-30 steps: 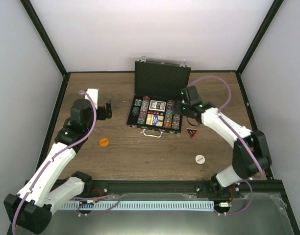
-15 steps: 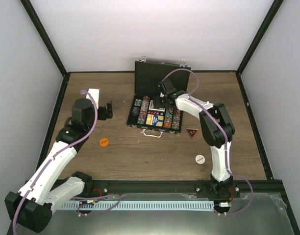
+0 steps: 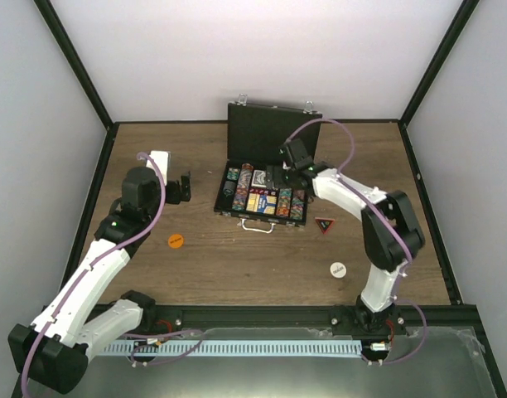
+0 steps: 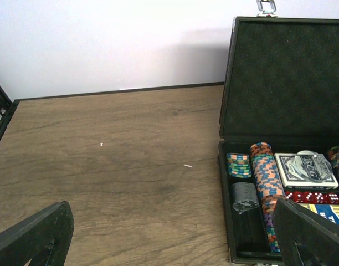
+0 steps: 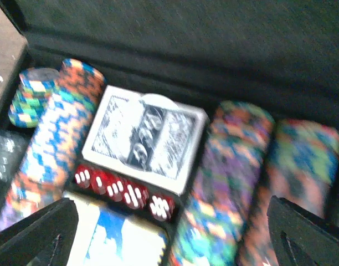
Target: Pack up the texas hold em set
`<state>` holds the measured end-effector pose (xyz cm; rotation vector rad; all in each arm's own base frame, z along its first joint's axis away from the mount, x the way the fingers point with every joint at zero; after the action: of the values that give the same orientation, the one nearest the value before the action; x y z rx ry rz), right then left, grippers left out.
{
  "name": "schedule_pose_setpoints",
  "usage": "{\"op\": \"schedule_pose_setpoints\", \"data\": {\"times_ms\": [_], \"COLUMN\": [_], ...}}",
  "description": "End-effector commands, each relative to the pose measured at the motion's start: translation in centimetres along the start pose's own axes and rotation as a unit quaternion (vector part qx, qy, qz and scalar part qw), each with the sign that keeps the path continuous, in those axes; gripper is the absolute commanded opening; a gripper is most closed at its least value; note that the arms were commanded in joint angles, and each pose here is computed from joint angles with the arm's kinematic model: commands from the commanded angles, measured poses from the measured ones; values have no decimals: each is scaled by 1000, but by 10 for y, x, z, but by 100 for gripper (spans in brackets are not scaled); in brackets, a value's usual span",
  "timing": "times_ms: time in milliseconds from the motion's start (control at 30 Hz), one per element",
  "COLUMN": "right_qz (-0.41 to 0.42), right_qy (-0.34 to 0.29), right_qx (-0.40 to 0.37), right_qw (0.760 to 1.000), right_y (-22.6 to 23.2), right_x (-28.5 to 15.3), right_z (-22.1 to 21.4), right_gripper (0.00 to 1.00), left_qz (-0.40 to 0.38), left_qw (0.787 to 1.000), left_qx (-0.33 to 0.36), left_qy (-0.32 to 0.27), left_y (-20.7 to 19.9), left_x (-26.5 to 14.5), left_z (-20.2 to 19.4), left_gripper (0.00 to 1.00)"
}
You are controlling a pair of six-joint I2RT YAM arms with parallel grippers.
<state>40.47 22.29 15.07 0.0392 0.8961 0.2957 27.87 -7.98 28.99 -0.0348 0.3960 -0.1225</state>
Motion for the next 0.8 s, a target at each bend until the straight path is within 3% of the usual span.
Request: {"op": "schedule_pose_setpoints", "data": {"times_ms": [0,233,367,767], "right_qz": [-50,-124,-144,-122], "right_qy": [15,41,72,115], "right_qx": [36,131,171,127], "right_qw": [998,983,972,978], "right_y": [-34,-109,-129,-126], "right_x": [-34,-66,-66,-48], "right_z": [-37,-100,-126,-134], "right_gripper": [96,100,100,99], "left_qz": [-7,-12,-15,-13], "left_qw": [1000,1000,1000,1000], "left_qx": [-2,-5,-6,-7], "left_qy": [-11,-14,-14,-17], "left_y": [-1,-2,-2,-1], "left_x": [-2,-3,-4,-5], "left_z": [3,4,5,5], "left_gripper": [100,100,100,100]}}
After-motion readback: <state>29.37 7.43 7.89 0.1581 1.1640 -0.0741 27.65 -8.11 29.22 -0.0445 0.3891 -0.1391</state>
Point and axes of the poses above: each gripper's point midway between its finger pads, its own x axis out along the fingers, its own y axis along the line the jaws close on, z = x × y, the point moved 5 cm from there along -x, back along the fingers, and after that the axes turned 3 degrees about -x, right-handed, at the moved point
